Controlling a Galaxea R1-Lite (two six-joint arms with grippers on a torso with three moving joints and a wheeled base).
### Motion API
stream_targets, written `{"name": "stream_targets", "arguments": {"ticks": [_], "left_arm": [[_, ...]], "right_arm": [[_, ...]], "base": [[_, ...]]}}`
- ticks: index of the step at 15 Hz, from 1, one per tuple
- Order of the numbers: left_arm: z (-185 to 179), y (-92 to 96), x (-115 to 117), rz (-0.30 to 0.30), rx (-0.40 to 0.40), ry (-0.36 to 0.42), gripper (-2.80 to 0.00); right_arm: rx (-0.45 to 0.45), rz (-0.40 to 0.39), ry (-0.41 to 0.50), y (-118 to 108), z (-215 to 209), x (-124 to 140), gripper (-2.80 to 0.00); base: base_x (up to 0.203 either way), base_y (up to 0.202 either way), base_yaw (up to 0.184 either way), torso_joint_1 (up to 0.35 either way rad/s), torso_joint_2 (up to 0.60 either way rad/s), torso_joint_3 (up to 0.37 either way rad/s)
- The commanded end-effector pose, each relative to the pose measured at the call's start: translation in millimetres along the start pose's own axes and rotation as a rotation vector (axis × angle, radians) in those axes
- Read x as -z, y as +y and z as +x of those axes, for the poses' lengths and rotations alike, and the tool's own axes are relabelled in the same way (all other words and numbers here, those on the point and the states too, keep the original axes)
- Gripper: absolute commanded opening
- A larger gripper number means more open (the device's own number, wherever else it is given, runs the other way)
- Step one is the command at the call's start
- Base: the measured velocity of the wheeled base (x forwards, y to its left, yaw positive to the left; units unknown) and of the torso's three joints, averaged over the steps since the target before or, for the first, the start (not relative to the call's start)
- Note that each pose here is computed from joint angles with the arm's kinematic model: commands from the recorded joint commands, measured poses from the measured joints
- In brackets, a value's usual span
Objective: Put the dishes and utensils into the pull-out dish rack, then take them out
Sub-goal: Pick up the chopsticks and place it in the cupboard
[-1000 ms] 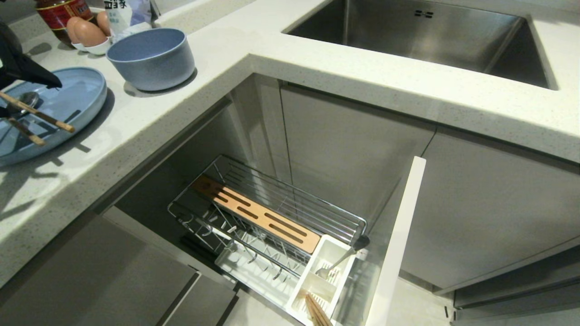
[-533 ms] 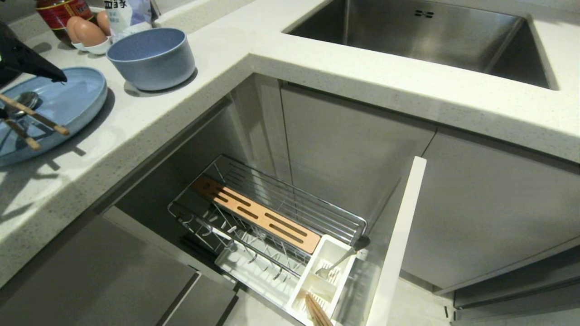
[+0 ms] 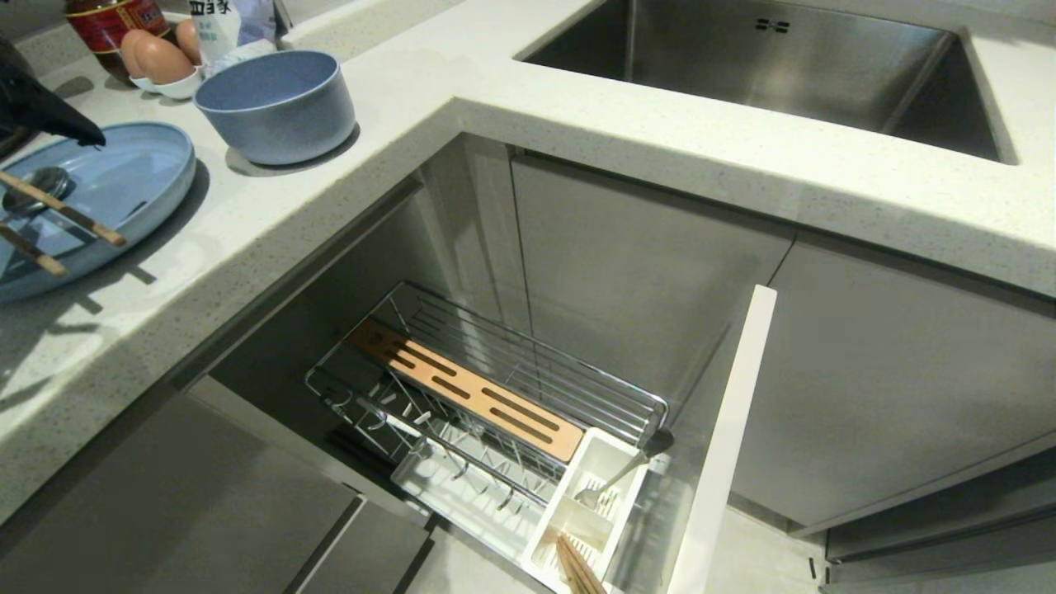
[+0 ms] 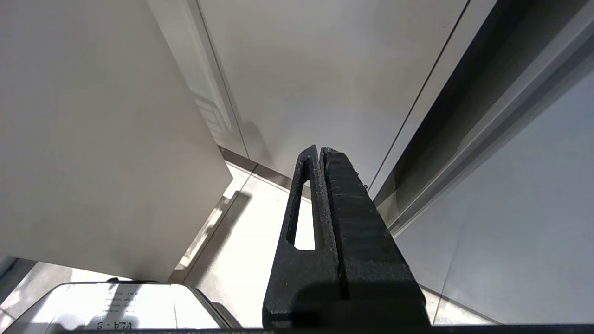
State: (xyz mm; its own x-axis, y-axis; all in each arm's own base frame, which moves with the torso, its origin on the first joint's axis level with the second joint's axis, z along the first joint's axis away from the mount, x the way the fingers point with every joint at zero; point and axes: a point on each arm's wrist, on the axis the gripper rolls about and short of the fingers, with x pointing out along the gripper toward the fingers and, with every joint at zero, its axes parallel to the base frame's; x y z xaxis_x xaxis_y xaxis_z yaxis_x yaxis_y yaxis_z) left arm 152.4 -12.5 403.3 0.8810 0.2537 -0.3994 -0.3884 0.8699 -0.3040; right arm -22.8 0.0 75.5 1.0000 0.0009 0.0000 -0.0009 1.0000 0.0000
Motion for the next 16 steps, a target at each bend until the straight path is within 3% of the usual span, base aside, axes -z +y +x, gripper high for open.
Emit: {"name": "stream_targets", "arguments": {"ticks": [1,16], "left_arm": [[-1,0.8,0,-0.004,-0.004,-0.002,0.00],[16,-9.7,8,-0.028,-0.018,0.077,0.00]], "right_arm": [[-0.001,0.000,0.000,0,0,0,-2.80],[0.000,0.000,0.000,0,0,0,-2.80]], "base": [[0.000,0.000,0.000,0.000,0.00,0.000],[0.000,0.000,0.000,0.000,0.00,0.000]]}}
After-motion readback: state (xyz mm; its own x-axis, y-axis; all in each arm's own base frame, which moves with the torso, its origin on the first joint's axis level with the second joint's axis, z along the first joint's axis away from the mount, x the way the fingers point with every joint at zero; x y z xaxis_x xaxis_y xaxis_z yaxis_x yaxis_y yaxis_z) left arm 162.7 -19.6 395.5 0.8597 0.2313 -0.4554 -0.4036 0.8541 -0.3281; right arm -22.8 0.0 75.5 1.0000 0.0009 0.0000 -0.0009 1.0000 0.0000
